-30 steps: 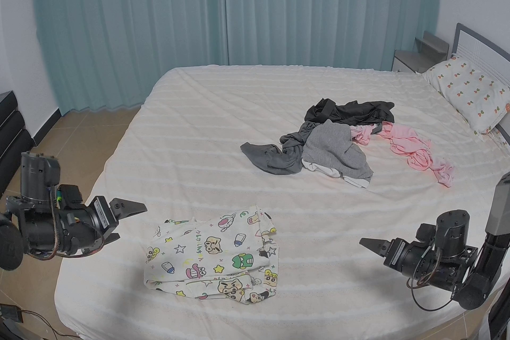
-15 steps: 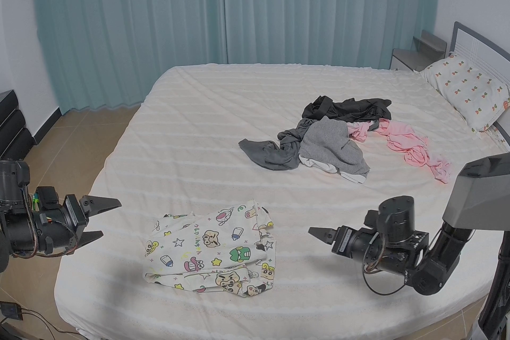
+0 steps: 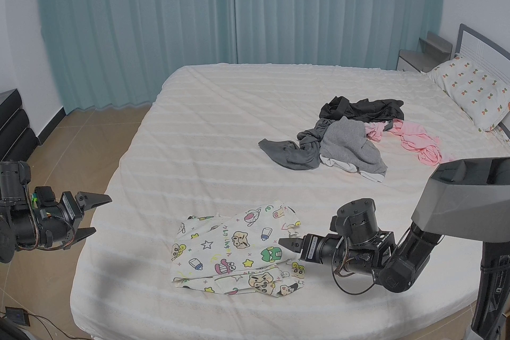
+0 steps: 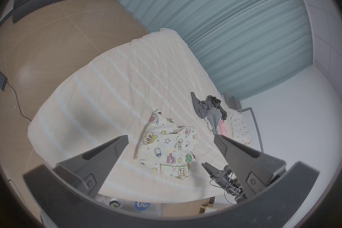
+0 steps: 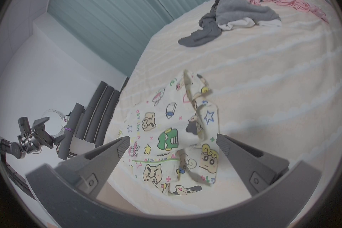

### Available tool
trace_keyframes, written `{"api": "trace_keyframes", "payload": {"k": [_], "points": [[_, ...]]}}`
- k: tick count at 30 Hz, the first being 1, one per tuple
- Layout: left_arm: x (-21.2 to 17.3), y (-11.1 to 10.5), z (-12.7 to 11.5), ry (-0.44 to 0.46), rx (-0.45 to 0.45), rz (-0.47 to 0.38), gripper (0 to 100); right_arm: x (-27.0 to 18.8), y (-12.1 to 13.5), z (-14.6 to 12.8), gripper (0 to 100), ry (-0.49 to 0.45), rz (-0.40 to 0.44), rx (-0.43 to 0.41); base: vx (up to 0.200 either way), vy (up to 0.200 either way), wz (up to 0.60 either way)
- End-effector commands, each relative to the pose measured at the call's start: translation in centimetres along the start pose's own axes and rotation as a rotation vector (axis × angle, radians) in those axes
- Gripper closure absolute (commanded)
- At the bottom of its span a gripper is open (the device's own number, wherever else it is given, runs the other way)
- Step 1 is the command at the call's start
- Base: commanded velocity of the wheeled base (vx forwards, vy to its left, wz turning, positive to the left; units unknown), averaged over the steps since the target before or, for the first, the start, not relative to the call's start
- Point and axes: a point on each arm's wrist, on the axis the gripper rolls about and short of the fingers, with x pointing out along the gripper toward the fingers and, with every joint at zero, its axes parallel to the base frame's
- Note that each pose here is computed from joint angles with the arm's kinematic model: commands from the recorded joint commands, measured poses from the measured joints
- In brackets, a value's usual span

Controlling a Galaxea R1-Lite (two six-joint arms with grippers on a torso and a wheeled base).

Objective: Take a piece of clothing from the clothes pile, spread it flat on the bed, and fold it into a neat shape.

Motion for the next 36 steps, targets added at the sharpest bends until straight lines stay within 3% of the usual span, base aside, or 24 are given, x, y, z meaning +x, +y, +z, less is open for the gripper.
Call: {"api": "trace_keyframes", "payload": {"k": [1, 5, 15, 16, 27, 36], "points": [[0.3, 0.3, -0.1, 0.011, -0.010, 0.009, 0, 1.0, -0.7, -1.0, 0, 0.040, -0.021, -0.009, 0.000, 0.000, 0.00], [0.3, 0.3, -0.1, 0.014, -0.012, 0.011, 0, 2.0, -0.7, -1.3, 0, 0.081, -0.050, -0.069, 0.000, 0.000, 0.00], [0.4, 0.4, -0.1, 0.018, -0.014, 0.012, 0, 3.8, -0.4, -1.1, 0, 0.083, -0.072, -0.081, 0.000, 0.000, 0.00], [0.4, 0.4, -0.1, 0.018, -0.015, 0.014, 0, 3.9, -0.4, -1.1, 100, 0.082, -0.071, -0.082, 0.000, 0.000, 0.00], [0.4, 0.5, -0.2, 0.021, -0.016, 0.017, 0, 4.1, -0.1, -1.5, 100, 0.116, -0.090, -0.088, 0.000, 0.000, 0.00], [0.3, 0.5, -0.4, 0.024, -0.016, 0.016, 0, -0.6, 1.6, 0.3, 100, 0.066, -0.044, -0.085, 0.000, 0.000, 0.00]]}}
